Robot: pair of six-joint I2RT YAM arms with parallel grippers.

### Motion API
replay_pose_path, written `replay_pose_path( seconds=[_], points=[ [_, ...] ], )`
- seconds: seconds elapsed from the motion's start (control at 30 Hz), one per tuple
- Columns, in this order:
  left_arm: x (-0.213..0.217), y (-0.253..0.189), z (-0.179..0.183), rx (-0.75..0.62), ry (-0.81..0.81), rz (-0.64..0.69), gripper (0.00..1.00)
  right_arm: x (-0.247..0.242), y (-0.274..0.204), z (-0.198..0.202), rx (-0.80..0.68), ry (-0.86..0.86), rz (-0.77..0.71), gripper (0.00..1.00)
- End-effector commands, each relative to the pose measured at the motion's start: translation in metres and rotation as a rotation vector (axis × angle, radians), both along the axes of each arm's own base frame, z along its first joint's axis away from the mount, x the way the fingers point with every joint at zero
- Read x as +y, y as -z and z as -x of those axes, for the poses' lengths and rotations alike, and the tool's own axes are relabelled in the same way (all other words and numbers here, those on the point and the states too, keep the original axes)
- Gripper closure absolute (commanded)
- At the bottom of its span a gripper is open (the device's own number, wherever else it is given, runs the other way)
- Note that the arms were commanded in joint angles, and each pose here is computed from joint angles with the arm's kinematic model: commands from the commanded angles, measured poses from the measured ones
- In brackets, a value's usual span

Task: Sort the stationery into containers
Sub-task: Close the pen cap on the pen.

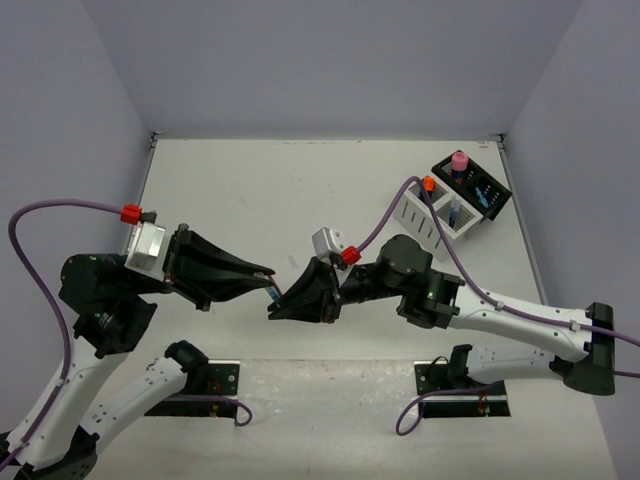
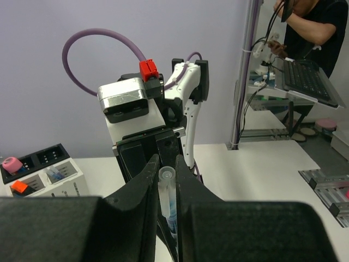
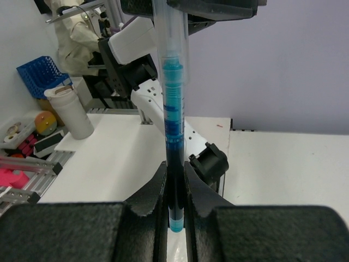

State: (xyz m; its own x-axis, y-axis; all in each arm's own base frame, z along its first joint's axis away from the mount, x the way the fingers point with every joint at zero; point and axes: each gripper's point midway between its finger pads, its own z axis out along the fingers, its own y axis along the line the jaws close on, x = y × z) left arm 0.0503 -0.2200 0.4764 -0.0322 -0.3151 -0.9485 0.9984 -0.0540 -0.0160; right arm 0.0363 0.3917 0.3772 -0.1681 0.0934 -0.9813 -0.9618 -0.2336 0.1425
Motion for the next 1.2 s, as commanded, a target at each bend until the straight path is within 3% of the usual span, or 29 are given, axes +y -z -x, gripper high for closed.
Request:
replay_pose_path(
  seconds=[0.0, 0.47, 0.67, 0.87, 1.0, 1.17],
  points=[
    [0.0, -0.002, -0.002, 0.008, -0.007, 0.013, 0.98, -0.009, -0.04, 0.001, -0.012, 0.01, -0.094, 1.0],
    [-0.011, 0.068, -0.084, 0.434, -0.312, -0.053, 1.0, -0.018, -0.128, -0.081, 0.09, 0.479, -0.275, 1.0],
    [-0.005, 0.1, -0.103, 0.532, -0.427, -0.098, 1.0, -0.022, -0.185, -0.088, 0.053, 0.493, -0.383, 1.0],
    [-0.001, 0.128, -0.103, 0.644, -0.453, -0.111, 1.0, -0.023, -0.208, -0.107, 0.007, 0.545, -0.415, 1.0],
    [0.002, 0.132, -0.098, 0.644, -0.453, -0.112, 1.0, -0.021, -0.192, -0.114, 0.029, 0.55, -0.4, 1.0],
    [0.014, 0.099, -0.102, 0.566, -0.527, -0.112, 1.0, 0.007, -0.111, -0.091, 0.024, 0.374, -0.237, 1.0]
  ],
)
